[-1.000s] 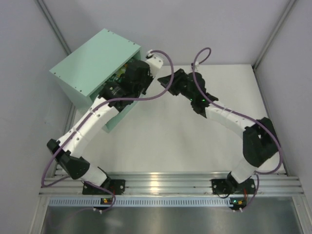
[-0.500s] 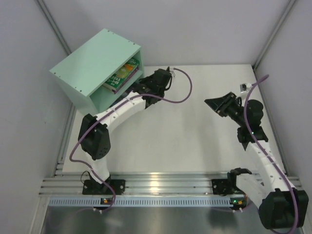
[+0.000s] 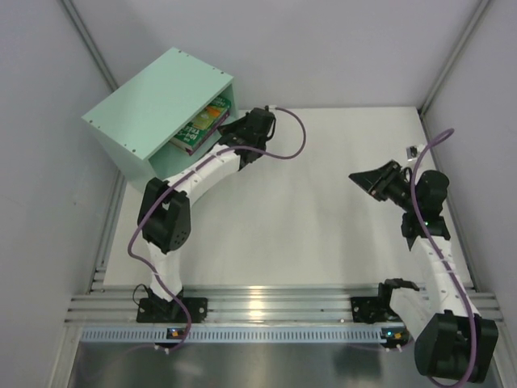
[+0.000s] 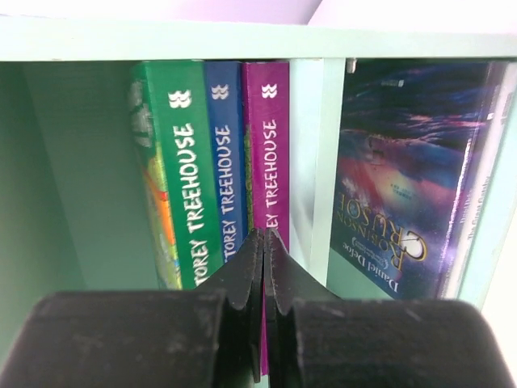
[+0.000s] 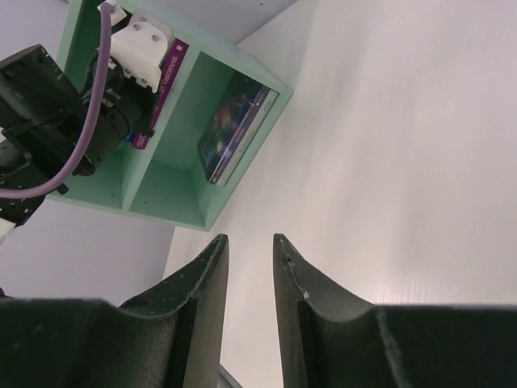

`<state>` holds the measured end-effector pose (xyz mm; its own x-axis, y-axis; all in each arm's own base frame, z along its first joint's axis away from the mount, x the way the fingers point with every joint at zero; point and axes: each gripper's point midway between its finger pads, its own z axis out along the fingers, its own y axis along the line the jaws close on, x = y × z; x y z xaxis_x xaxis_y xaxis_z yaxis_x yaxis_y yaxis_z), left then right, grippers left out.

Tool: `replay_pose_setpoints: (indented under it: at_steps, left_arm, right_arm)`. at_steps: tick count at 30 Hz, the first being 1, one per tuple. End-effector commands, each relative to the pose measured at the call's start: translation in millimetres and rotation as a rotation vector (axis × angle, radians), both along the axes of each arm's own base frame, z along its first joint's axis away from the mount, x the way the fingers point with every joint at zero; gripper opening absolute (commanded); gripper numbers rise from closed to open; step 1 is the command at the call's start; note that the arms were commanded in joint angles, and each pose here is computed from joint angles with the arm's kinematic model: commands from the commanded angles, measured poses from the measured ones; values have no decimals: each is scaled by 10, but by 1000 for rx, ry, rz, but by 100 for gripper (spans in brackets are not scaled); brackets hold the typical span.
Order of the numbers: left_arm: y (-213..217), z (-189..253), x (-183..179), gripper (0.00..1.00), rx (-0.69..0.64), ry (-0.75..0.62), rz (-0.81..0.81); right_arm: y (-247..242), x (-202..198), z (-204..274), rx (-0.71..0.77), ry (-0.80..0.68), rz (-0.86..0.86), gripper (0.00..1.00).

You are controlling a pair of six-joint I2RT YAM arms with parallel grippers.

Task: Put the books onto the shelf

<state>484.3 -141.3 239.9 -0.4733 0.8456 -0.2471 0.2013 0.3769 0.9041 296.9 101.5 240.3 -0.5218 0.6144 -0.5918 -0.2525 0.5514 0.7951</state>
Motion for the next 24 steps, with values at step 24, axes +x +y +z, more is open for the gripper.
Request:
replay_pose_setpoints:
  at_steps: [24]
  left_arm:
    - [406,493,37,0,-65,-155,131]
  right_arm:
    - [-37,1,0,1,-44,14,27]
